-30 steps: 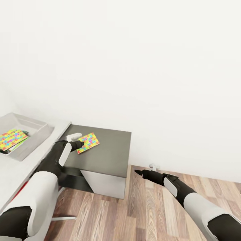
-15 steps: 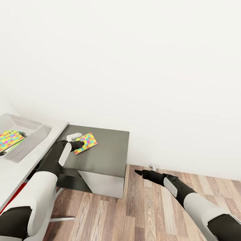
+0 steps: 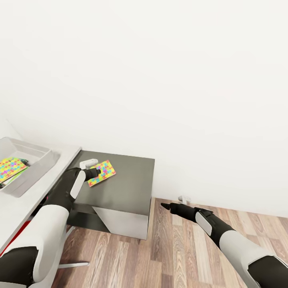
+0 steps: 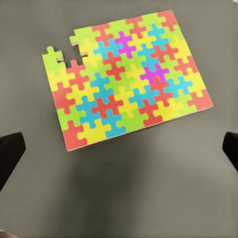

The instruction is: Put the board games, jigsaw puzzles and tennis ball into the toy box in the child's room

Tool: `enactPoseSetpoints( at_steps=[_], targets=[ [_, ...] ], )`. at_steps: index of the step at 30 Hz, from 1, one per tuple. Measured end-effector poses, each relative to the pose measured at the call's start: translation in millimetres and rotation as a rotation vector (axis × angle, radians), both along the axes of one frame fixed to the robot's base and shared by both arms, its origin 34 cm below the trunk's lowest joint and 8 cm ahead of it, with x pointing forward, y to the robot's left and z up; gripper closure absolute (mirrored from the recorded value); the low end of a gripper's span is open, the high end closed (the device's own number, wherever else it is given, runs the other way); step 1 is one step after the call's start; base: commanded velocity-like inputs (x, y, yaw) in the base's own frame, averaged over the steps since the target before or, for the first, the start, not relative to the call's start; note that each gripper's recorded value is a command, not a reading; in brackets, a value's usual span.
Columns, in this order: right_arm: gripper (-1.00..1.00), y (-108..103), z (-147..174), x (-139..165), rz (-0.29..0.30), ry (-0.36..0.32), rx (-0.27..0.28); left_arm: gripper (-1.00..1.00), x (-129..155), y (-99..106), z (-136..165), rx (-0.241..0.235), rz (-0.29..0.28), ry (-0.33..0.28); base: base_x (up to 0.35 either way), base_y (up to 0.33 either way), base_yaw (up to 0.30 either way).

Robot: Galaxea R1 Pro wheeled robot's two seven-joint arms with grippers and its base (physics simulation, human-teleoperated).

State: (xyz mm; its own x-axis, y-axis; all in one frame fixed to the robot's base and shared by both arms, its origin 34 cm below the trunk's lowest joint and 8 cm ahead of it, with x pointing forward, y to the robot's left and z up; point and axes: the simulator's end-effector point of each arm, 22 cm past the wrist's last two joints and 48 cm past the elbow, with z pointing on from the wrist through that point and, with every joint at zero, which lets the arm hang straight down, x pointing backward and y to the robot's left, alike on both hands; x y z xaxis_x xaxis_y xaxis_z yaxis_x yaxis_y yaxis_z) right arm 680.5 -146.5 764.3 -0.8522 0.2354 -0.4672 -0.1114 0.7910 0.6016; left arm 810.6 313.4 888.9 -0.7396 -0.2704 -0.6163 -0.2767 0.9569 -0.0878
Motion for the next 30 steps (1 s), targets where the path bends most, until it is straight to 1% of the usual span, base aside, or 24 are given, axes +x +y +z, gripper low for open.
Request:
enactPoseSetpoints(
  at_steps=[4,11,18,30],
  targets=[
    [-1.00,0,-1,0,0.000,0.001,0.000,-1.00,0,0,-1,-0.001,0.000,0.001,0.022,0.000,0.054],
    [-1.00,0,-5,-2,-0.001,0.007,0.000,-1.00,-1,-1,-6,-0.002,-0.001,0.008,0.011,0.000,0.141],
    [-1.00,-1,-8,-1,-0.004,0.001,-0.001,-1.00,-2,-1,-12,-0.001,-0.001,0.016,0.095,0.000,0.114],
    [-1.00,-1,-9,-1,-0.004,-0.002,-0.001,-1.00,-3,-2,-15,-0.003,-0.002,0.021,0.028,0.000,0.015]
  ],
)
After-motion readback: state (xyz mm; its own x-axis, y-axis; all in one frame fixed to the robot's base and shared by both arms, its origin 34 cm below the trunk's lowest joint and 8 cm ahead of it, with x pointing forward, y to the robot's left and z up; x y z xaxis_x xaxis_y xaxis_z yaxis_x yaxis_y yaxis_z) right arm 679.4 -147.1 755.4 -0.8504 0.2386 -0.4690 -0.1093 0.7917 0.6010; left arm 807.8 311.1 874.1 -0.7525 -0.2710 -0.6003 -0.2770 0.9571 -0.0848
